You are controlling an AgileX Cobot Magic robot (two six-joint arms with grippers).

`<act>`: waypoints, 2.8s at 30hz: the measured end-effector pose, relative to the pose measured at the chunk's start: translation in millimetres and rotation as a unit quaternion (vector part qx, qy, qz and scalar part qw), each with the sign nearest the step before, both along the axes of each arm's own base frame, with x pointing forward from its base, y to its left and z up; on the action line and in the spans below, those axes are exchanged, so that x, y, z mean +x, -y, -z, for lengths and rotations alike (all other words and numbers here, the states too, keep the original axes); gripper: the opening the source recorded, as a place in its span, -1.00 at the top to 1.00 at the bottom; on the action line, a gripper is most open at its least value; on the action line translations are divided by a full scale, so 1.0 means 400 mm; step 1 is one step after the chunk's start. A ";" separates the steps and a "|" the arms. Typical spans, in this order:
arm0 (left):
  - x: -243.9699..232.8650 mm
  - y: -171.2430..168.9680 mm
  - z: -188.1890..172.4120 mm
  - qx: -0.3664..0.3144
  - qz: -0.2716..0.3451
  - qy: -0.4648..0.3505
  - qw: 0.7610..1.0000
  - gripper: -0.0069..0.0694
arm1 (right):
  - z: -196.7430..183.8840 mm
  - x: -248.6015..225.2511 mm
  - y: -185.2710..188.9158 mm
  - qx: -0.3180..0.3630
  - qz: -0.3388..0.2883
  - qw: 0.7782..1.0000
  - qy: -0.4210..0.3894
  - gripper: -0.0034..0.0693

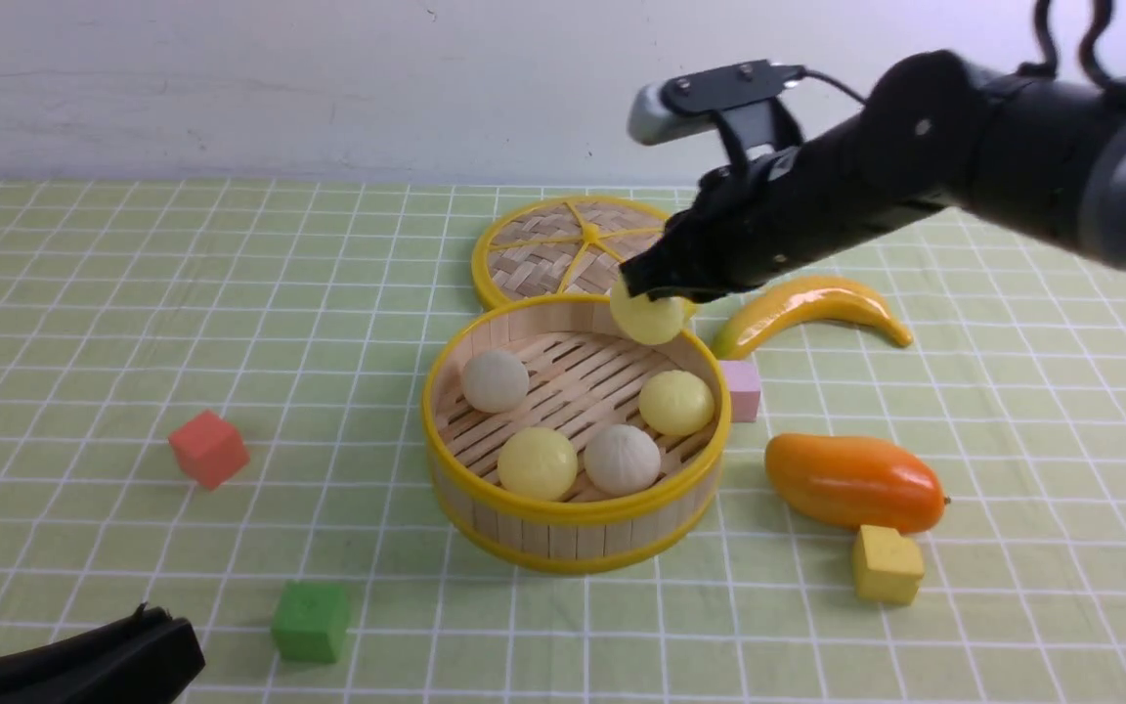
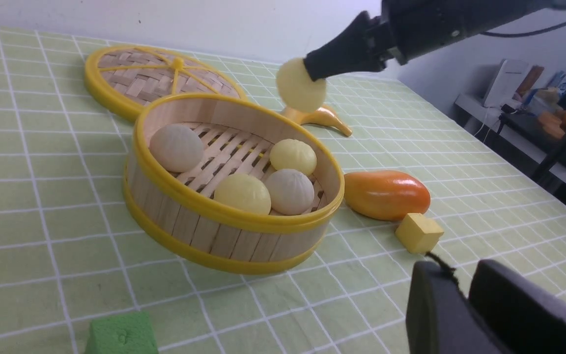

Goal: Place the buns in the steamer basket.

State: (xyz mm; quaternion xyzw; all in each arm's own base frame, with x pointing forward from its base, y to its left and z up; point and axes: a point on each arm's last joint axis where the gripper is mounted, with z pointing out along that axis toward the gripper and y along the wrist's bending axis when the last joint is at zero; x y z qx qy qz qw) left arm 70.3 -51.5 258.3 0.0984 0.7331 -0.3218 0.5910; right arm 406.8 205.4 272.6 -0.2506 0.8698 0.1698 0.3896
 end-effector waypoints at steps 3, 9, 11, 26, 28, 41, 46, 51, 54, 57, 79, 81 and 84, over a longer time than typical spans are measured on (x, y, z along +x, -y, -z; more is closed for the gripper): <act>0.000 0.000 0.000 0.000 0.000 0.000 1.000 0.55 | 0.035 0.010 -0.027 -0.002 -0.002 1.000 0.009 0.89; 0.000 0.000 0.000 0.000 0.000 0.000 1.000 0.55 | 0.146 0.047 -0.049 -0.014 0.009 1.000 0.002 0.80; 0.000 0.000 0.000 0.000 0.000 0.000 1.000 0.55 | 0.158 0.049 -0.050 -0.016 0.010 1.000 -0.001 0.76; 0.000 0.000 0.000 0.000 0.000 0.000 1.000 0.55 | -0.055 -0.084 -0.005 -0.007 -0.009 0.997 -0.078 -0.56; 0.000 0.000 0.000 0.000 0.000 0.000 1.000 0.55 | -0.120 -0.143 0.028 -0.023 -0.002 0.995 -0.094 -0.49; 0.000 0.000 0.000 0.000 0.000 0.000 1.000 0.55 | -0.250 -0.495 0.224 -0.048 0.063 0.987 -0.141 0.73; 0.000 0.000 0.000 0.000 0.000 0.000 1.000 0.55 | -0.276 -0.553 0.252 -0.056 0.055 0.986 -0.147 0.91; 0.000 0.000 0.000 0.000 0.000 0.000 1.000 0.55 | -0.285 -0.594 0.286 -0.078 0.062 0.986 -0.133 0.94; 0.000 0.000 0.000 0.000 0.000 0.000 1.000 0.55 | -0.265 -0.628 0.329 -0.062 0.089 0.991 -0.084 0.94; 0.000 0.000 0.001 0.001 0.000 -0.001 1.000 0.54 | -0.158 -0.717 0.414 -0.009 0.160 0.987 0.023 0.94; 0.000 0.000 0.003 0.003 0.001 -0.005 1.000 0.53 | 0.250 -0.887 0.504 0.067 0.298 0.935 0.181 0.93; 0.000 0.000 0.003 0.003 0.001 -0.005 1.000 0.52 | 0.250 -0.887 0.504 0.067 0.298 0.935 0.181 0.92; 0.000 0.000 0.003 0.003 0.001 -0.005 1.000 0.52 | 0.250 -0.887 0.504 0.067 0.298 0.935 0.181 0.91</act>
